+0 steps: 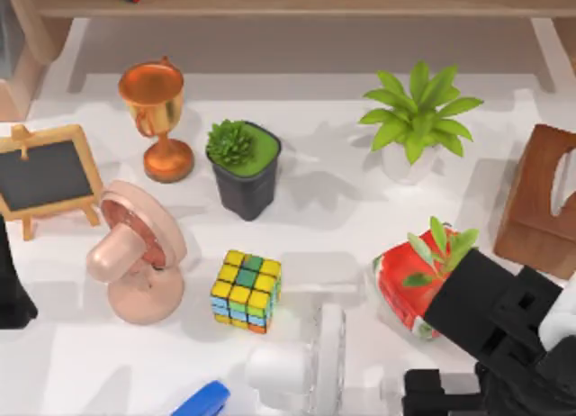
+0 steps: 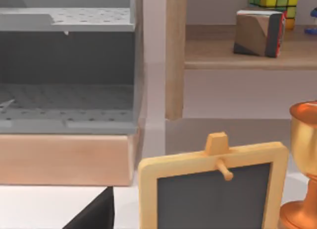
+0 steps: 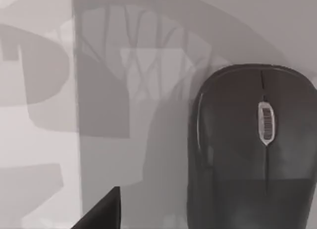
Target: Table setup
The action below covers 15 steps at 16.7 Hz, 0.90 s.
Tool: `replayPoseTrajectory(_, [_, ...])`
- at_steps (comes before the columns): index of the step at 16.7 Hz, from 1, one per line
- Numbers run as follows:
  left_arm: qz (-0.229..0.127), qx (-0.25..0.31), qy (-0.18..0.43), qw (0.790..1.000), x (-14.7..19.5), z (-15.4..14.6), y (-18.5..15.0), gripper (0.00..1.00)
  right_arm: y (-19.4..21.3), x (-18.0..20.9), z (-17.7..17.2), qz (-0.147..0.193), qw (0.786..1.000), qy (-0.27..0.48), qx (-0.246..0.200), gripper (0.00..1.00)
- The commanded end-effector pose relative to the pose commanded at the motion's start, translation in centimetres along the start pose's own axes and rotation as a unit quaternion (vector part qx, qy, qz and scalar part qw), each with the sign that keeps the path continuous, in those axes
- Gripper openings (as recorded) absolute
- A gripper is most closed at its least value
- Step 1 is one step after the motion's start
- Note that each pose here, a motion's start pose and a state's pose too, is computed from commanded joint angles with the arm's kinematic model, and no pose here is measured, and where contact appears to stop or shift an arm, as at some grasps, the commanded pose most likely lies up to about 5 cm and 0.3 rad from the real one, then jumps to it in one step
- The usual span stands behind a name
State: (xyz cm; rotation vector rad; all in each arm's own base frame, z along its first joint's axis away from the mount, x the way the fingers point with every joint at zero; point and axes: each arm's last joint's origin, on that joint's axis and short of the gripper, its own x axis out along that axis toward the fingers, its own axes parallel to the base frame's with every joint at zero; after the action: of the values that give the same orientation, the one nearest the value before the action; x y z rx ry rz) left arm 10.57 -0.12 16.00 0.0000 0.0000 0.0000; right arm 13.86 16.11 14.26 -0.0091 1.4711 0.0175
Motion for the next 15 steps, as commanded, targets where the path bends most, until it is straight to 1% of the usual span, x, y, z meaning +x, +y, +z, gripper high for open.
replayPoseTrajectory(1, [0.000,0.000,0.000,1.000,0.0,0.0,0.0,1.00,0.0,0.0,0.0,0.000,1.000,0.000,0.000,1.00])
replayPoseTrajectory(2, [0.000,0.000,0.000,1.000,0.0,0.0,0.0,1.00,0.0,-0.3,0.3,0.008,1.000,-0.007,0.007,1.00])
replayPoseTrajectory(3, [0.000,0.000,0.000,1.000,0.0,0.0,0.0,1.00,-0.1,-0.8,0.8,0.025,0.999,-0.022,0.022,1.00])
replayPoseTrajectory(5, [0.000,0.000,0.000,1.000,0.0,0.0,0.0,1.00,-0.5,-2.5,2.7,0.076,0.992,-0.070,0.074,1.00])
replayPoseTrajectory(6, [0.000,0.000,0.000,1.000,0.0,0.0,0.0,1.00,-1.0,-3.5,3.8,0.106,0.983,-0.101,0.109,1.00])
replayPoseTrajectory(7, [0.000,0.000,0.000,1.000,0.0,0.0,0.0,1.00,-1.8,-4.6,5.1,0.139,0.970,-0.136,0.148,1.00])
replayPoseTrajectory(8, [0.000,0.000,0.000,1.000,0.0,0.0,0.0,1.00,-2.8,-5.6,6.5,0.170,0.952,-0.172,0.190,1.00])
replayPoseTrajectory(10, [0.000,0.000,0.000,1.000,0.0,0.0,0.0,1.00,-5.5,-6.9,9.3,0.222,0.902,-0.243,0.279,1.00])
replayPoseTrajectory(12, [0.000,0.000,0.000,1.000,0.0,0.0,0.0,1.00,-9.2,-7.6,11.7,0.261,0.839,-0.312,0.362,1.00])
replayPoseTrajectory(15, [0.000,0.000,0.000,1.000,0.0,0.0,0.0,1.00,-16.1,-7.7,14.1,0.301,0.728,-0.409,0.460,1.00])
